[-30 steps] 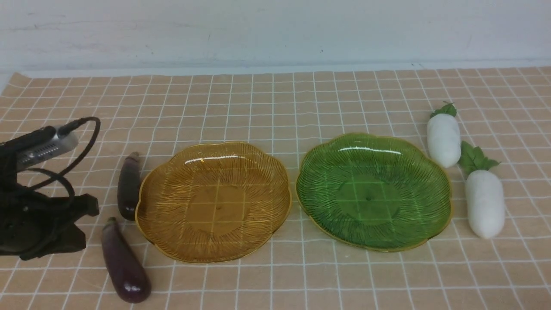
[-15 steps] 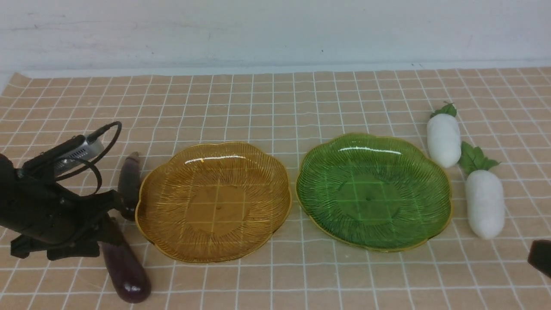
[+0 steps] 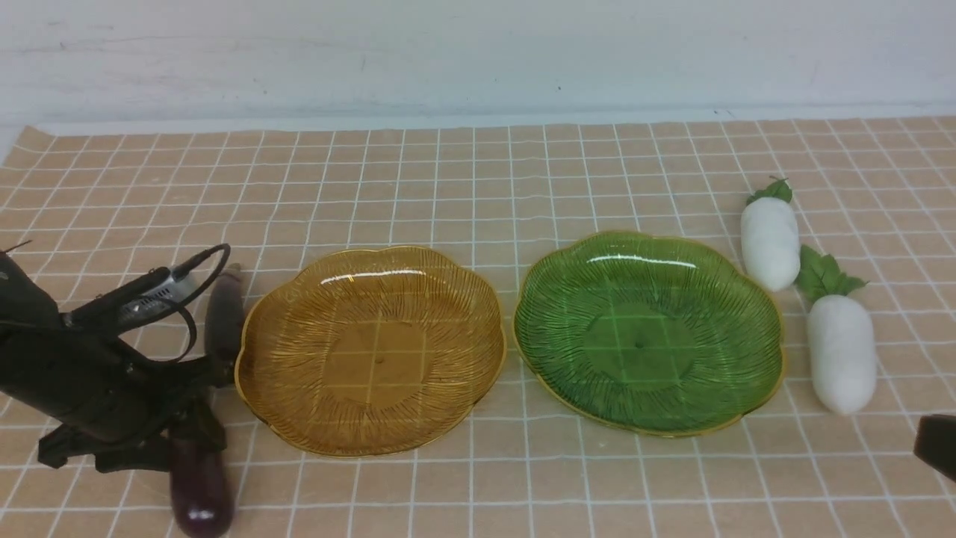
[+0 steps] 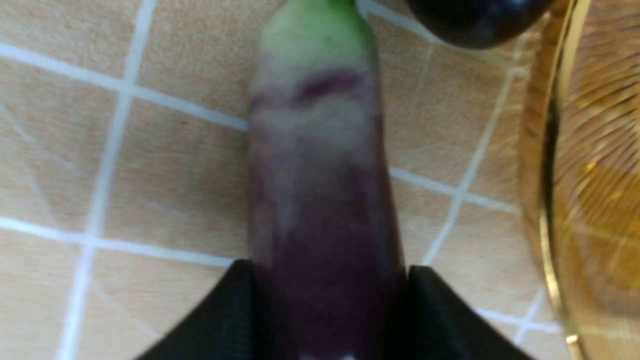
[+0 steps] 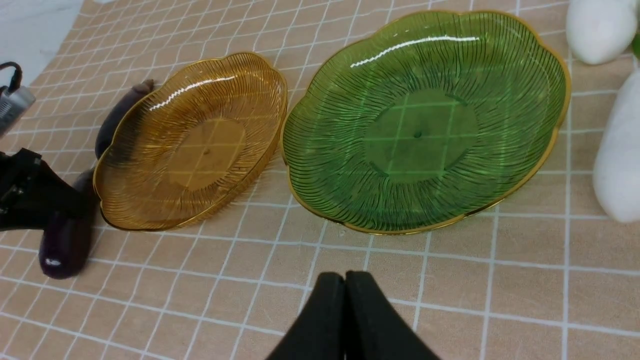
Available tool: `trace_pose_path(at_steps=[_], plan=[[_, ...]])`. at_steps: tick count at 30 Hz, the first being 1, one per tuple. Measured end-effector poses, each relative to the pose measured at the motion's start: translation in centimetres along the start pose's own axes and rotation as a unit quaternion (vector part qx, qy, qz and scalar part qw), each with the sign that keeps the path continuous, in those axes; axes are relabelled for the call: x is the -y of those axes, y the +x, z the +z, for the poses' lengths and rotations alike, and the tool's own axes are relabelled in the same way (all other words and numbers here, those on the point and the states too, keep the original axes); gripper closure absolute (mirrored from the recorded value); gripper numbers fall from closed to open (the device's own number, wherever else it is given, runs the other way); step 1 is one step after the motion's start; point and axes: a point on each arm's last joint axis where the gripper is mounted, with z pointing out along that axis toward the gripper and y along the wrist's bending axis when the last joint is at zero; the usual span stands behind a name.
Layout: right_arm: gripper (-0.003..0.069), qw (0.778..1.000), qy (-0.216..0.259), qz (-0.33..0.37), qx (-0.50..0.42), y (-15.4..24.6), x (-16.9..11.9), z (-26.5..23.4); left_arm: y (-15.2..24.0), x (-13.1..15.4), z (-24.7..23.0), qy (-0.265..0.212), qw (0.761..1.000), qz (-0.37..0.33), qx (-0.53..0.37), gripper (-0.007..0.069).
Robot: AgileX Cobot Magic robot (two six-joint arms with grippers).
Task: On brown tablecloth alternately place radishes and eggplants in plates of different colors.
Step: 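Pick up the eggplant and place it in the yellow plate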
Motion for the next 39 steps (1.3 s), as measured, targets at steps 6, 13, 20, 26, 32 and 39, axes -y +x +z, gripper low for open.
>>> trace_pose_path(at_steps=[6,13,20,26,32,39], plan=[[0.0674,1.000,0.001,-0.005,0.003,-0.1,0.0,0.0,-0.8,0.2,-3.3,-0.064,0.995,0.076,0.000,0.0369],[0.0674,1.000,0.005,-0.003,0.016,-0.3,0.1,0.0,-1.0,5.7,-7.8,-0.032,0.986,0.150,0.068,0.0374],[0.0674,1.000,0.006,-0.003,0.018,-0.3,0.1,0.0,-0.1,14.7,-5.3,0.034,0.957,0.265,0.118,0.0372],[0.0674,1.000,0.004,-0.003,0.016,-0.3,0.1,0.0,-1.1,16.1,-2.1,0.027,0.963,0.255,0.081,0.0294],[0.0674,1.000,0.003,-0.002,0.016,-0.3,0.1,0.0,-1.7,16.2,-1.1,0.008,0.968,0.245,0.060,0.0073],[0.0674,1.000,0.003,-0.002,0.016,-0.3,0.1,0.0,-5.1,15.5,-4.4,-0.010,0.973,0.204,0.107,0.0111]])
